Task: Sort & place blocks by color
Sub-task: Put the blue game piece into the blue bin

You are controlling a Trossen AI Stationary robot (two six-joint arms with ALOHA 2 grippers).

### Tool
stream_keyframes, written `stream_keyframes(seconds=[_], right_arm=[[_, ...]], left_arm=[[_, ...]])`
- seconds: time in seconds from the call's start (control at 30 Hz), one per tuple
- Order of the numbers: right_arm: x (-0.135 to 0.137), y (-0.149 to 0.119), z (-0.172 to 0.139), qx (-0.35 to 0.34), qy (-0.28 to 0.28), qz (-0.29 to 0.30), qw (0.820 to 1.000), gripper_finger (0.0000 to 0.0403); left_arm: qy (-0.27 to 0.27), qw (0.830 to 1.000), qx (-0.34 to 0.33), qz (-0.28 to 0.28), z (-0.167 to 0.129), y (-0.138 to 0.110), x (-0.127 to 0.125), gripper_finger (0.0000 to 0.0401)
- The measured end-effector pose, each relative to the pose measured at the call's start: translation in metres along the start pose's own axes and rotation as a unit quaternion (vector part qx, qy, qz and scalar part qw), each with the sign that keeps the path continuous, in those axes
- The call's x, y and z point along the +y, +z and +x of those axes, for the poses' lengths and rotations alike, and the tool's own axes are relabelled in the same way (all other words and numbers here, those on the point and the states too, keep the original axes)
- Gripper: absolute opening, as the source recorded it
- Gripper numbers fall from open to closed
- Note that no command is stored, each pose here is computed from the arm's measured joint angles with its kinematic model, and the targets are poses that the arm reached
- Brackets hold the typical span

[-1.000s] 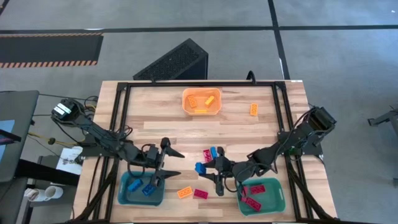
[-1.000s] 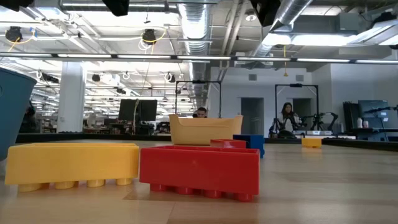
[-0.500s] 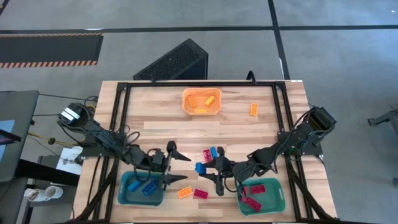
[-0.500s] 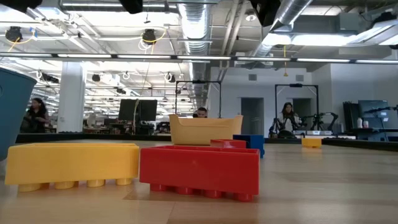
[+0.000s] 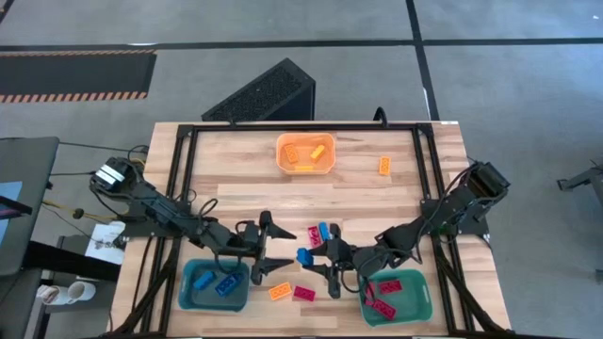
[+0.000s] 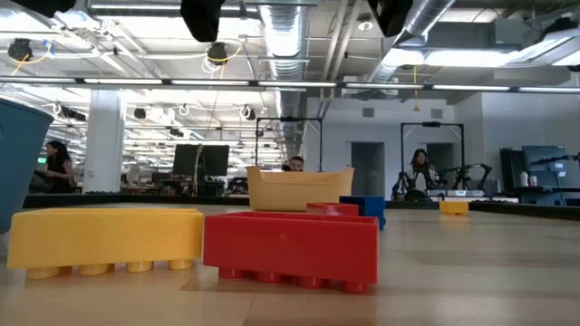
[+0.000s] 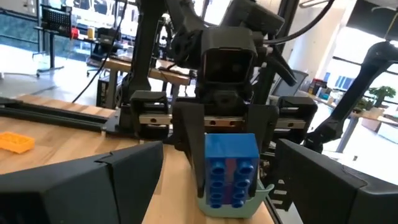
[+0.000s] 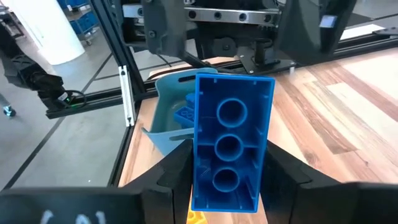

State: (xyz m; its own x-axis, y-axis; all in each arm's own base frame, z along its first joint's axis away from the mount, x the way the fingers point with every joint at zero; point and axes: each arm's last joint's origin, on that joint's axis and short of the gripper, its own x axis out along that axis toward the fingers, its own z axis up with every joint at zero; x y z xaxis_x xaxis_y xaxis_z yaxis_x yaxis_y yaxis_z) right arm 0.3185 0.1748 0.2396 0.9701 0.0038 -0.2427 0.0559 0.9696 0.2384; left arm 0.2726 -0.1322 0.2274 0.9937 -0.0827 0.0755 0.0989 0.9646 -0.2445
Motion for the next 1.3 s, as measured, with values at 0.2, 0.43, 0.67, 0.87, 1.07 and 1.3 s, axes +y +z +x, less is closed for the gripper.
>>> stream_keyframes(seconds=[0.2,0.43,0.67,0.87,1.07,1.3], right_arm=[[-0.002,0.001,0.001,-0.001,-0.003,0.001,1.0,0.0153],[-0.004,0.002,0.002,-0.002,-0.006,0.003,1.0,0.016],[-0.004,0.002,0.002,-0.002,-0.007,0.002,1.0,0.0155],[-0.004,0.002,0.002,0.001,-0.007,0.001,1.0,0.0162],[-0.005,0.0,0.002,0.009,-0.011,-0.005,1.0,0.0161],[-0.005,-0.002,0.002,0.013,-0.015,-0.007,1.0,0.0168]], left_arm=[[0.003,1.0,0.005,0.001,0.002,-0.004,0.002,0.0298],[0.001,1.0,0.006,-0.016,0.009,-0.008,0.011,0.0298],[-0.016,1.0,0.019,-0.01,0.015,-0.01,0.009,0.0298],[-0.009,1.0,0.028,-0.009,0.033,-0.014,0.007,0.0298],[-0.003,0.999,0.038,-0.001,0.042,-0.019,0.007,0.0287],[-0.013,0.999,0.044,0.01,0.044,-0.017,0.006,0.0165]])
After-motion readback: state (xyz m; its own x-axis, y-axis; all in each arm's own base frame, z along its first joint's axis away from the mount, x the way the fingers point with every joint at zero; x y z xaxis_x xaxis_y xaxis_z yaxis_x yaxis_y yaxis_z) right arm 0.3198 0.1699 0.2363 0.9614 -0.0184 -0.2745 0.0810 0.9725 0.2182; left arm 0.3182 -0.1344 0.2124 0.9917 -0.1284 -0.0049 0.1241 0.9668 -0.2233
